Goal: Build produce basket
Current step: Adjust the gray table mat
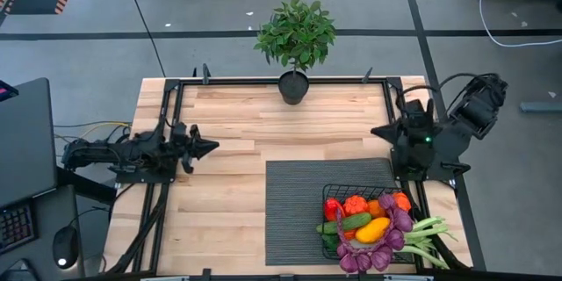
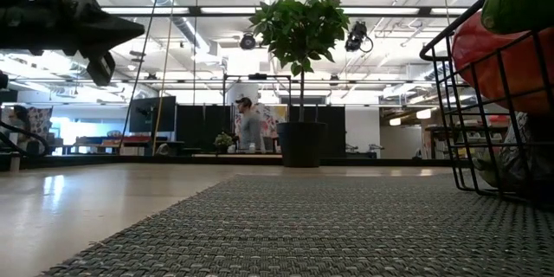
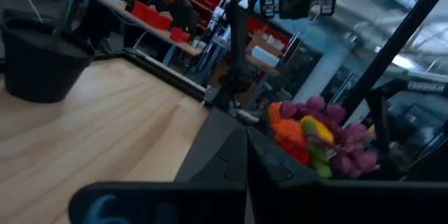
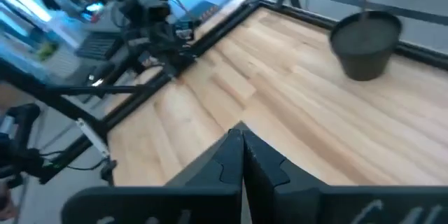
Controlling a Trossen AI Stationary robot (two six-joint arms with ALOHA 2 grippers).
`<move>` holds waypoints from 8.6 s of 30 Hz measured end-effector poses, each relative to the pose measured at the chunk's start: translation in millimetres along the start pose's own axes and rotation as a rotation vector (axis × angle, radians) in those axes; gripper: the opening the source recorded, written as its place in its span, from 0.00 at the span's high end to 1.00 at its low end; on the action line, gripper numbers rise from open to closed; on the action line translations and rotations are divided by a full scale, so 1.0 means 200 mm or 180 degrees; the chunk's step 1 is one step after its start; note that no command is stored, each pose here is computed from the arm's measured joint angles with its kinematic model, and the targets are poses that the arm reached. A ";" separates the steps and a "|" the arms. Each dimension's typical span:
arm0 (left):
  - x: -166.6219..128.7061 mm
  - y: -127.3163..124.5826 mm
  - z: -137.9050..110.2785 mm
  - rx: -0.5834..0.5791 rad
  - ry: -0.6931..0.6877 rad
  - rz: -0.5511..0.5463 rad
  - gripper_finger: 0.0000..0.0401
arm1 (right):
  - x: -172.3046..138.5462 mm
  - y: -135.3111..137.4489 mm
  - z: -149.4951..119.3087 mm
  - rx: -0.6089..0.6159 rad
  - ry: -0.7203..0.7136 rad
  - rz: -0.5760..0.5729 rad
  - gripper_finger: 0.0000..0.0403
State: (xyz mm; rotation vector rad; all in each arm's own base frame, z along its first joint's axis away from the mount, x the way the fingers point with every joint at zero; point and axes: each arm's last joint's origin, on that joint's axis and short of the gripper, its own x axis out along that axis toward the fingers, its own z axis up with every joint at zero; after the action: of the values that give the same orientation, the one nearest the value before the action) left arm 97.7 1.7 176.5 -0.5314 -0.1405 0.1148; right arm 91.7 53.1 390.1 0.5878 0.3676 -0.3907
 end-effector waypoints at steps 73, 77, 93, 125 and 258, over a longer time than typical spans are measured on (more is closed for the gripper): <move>0.00 0.01 -0.02 0.0083 0.0159 0.0092 0.91 | 0.71 -0.68 -0.67 0.0806 0.2897 -0.1372 0.99; 0.00 0.01 -0.02 0.0083 0.0160 0.0092 0.93 | 0.77 -0.69 -0.68 0.0846 0.2907 -0.1484 0.99; 0.00 0.01 -0.02 0.0082 0.0160 0.0091 0.92 | 1.01 -0.66 -0.74 0.1083 0.2938 -0.1180 0.99; 0.00 0.01 -0.02 0.0082 0.0160 0.0091 0.91 | 1.02 -0.70 -0.74 0.1602 0.2517 -0.1682 0.99; 0.00 0.01 -0.03 0.0082 0.0160 0.0091 0.92 | 1.34 -0.54 -0.61 0.0022 0.2868 -0.0811 0.98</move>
State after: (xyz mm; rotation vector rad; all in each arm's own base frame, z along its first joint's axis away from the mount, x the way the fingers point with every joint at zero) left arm 98.3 1.6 170.7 -0.5101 -0.0823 0.1309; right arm 246.5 -22.8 129.0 0.7051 1.3138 -0.3521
